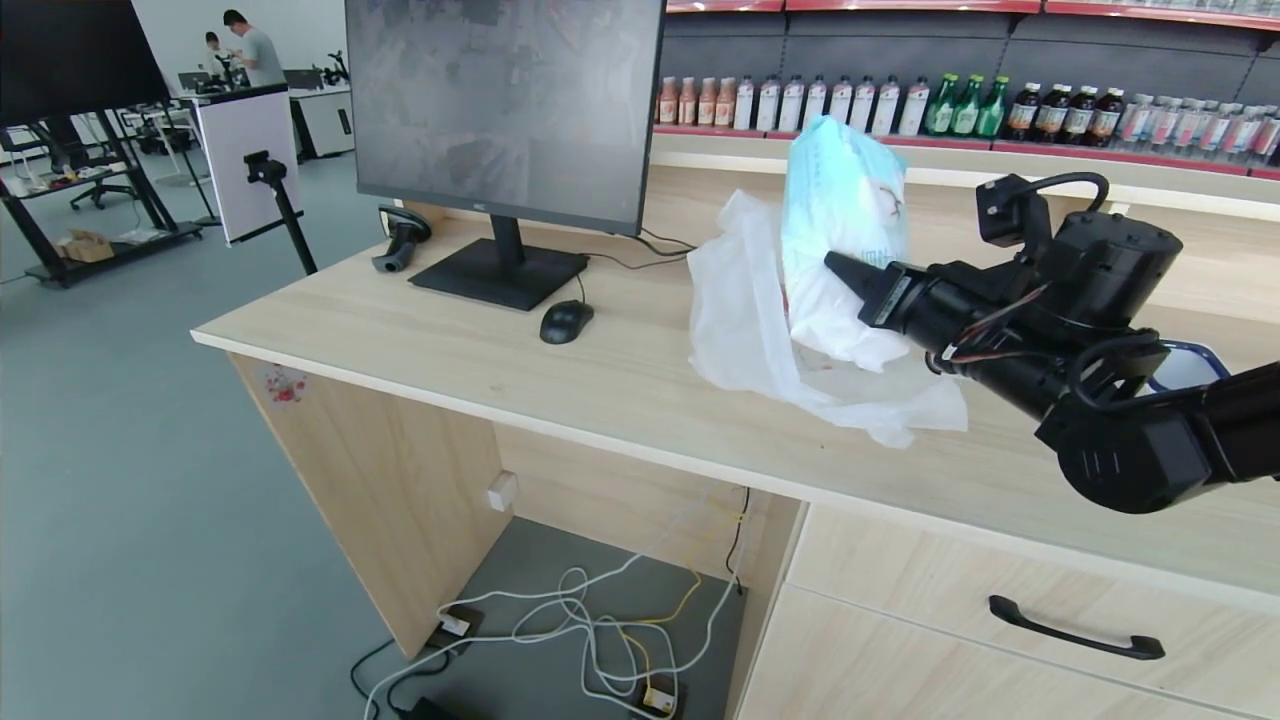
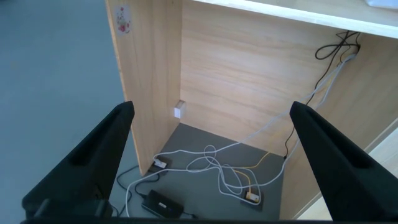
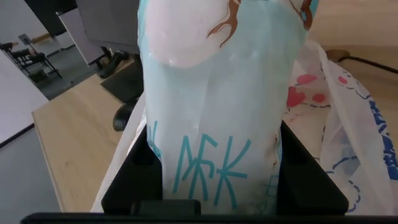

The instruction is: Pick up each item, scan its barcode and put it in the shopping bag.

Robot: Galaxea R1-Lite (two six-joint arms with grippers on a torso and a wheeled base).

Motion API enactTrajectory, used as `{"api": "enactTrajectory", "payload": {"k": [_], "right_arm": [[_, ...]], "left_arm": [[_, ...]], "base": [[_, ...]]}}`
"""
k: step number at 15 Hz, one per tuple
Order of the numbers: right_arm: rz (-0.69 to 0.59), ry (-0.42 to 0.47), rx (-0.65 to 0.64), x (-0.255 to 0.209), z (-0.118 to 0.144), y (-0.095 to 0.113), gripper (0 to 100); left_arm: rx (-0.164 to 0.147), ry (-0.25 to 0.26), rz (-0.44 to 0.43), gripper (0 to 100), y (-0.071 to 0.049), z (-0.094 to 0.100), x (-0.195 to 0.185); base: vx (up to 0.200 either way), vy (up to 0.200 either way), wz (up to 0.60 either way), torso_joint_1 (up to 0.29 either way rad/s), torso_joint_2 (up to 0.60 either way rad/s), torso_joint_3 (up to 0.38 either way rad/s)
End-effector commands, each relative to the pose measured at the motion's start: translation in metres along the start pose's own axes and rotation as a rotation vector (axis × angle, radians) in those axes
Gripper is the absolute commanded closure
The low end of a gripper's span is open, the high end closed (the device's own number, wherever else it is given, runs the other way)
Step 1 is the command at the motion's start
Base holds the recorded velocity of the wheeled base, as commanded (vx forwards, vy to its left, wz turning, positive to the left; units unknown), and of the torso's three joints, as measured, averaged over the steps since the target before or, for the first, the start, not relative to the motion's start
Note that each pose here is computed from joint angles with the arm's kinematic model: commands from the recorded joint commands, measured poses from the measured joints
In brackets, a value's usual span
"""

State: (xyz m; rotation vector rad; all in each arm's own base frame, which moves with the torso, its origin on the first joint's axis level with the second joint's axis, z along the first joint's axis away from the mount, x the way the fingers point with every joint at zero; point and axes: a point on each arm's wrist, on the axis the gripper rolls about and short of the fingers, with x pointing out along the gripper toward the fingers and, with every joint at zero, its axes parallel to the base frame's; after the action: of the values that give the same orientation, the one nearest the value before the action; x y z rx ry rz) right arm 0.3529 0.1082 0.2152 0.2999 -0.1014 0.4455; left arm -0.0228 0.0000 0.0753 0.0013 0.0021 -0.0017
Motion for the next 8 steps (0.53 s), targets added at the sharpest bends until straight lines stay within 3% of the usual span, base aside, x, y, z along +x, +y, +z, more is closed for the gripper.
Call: {"api": "enactTrajectory", "payload": {"k": [1, 8], "right_arm": [[0.017, 0.025, 0.040, 0.000, -0.008, 0.006, 100], [0.041, 0.147, 0.083, 0.002, -0.036, 0.008, 100]], "left_arm": [[0.000, -0.001, 0.000, 0, 0.000, 0.000, 0.000], [0.000, -0.001, 0.000, 0, 0.000, 0.000, 0.000]], "base": [[0.000, 0.000, 0.00, 0.000, 0.00, 0.000], [0.000, 0.000, 0.00, 0.000, 0.00, 0.000]]}}
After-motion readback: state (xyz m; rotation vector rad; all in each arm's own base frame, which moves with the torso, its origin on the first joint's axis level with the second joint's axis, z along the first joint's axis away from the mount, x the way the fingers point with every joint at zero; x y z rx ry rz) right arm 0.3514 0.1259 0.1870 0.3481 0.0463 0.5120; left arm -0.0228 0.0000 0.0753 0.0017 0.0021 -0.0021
